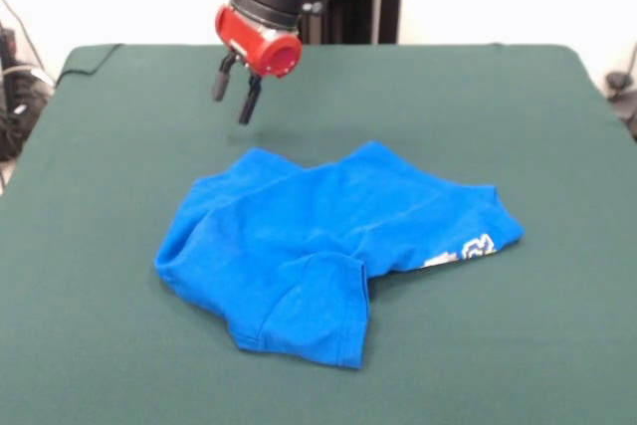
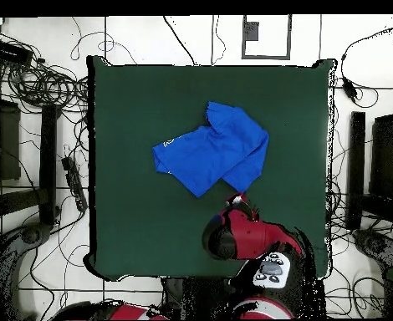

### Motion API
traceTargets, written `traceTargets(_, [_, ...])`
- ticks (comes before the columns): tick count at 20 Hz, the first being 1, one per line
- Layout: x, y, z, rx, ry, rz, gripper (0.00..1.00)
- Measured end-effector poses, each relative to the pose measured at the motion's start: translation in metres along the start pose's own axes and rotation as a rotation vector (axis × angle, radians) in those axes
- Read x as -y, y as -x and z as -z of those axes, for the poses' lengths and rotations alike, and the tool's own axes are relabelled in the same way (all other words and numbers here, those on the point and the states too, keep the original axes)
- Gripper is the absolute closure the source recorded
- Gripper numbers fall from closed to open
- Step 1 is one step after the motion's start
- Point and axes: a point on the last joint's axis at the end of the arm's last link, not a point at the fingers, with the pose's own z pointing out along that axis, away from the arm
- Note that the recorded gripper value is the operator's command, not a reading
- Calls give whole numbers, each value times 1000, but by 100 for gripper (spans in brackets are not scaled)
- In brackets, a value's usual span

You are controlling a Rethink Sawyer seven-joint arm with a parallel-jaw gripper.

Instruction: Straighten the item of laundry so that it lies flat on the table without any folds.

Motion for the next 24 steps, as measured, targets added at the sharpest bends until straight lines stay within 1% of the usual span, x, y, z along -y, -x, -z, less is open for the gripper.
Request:
traceTargets(8, [-16,13,-6,24,28,4,0])
traceTargets(12, [-21,16,-12,28,35,7,0])
traceTargets(17, [-27,9,-24,17,38,20,0])
traceTargets(24, [-30,-5,-29,1,33,35,0])
